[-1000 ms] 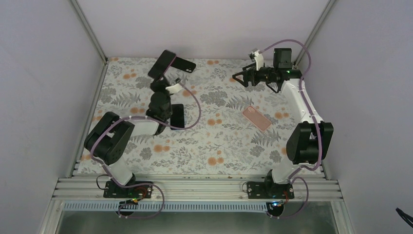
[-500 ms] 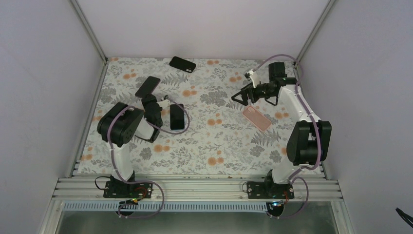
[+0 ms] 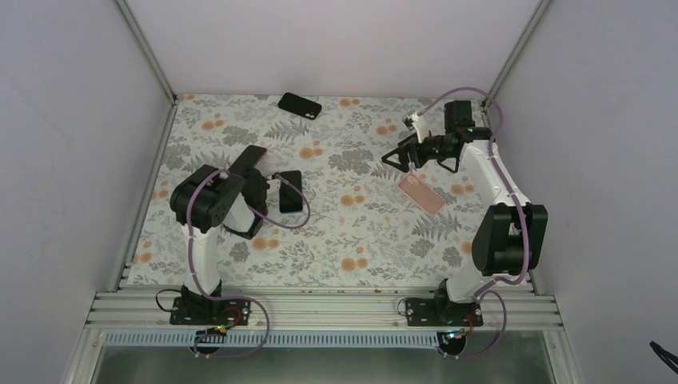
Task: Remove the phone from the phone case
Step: Place the phone at the center of the board, then reset both arms
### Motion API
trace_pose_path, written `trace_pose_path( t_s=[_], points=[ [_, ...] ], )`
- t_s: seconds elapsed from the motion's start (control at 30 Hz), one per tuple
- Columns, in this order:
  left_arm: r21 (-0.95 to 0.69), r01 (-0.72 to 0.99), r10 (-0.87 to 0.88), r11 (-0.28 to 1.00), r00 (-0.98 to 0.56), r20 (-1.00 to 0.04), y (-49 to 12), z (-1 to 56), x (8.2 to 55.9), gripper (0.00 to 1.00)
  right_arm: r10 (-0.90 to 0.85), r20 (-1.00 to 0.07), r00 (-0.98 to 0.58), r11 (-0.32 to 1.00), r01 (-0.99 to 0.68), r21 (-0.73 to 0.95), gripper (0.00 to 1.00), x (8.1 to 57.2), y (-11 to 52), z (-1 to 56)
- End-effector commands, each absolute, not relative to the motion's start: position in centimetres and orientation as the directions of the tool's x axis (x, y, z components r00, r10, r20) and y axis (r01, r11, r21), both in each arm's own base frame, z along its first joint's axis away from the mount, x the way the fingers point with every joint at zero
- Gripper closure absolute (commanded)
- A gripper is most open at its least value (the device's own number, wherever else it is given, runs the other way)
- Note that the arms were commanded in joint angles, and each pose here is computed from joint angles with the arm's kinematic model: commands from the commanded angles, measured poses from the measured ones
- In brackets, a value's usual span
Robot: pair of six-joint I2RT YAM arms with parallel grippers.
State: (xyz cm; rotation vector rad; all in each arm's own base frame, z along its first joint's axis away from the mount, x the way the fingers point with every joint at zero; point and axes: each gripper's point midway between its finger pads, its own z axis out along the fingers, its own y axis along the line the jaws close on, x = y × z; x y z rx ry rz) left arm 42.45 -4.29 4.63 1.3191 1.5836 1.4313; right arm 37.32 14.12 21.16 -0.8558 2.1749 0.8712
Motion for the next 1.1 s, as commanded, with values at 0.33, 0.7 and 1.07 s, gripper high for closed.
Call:
trace_pose_path(
  t_s=[0.33,0.7,1.07],
  points=[
    [0.593,0.777,0.965,0.212,-0.261,-0.004,-8.4,-2.0,36.4,0.0,-0.328,-0.773,-0.543,0.582,-0.761,0.287,0.0,37.6,13.4,23.0],
    [0.144,0.853,0.773,0.502,-0.369,-0.516,-16.5,12.8,34.2,0.0,-0.349,-0.722,-0.597,0.717,-0.666,0.204,0.0,38.5,10.7,22.6],
    [-0.027,0.271,0.092,0.962,-0.419,-0.903,6.4,31.3,41.1,0.0,-0.257,-0.755,-0.603,0.874,-0.479,0.085,0.0,40.1,5.7,21.5]
  ],
)
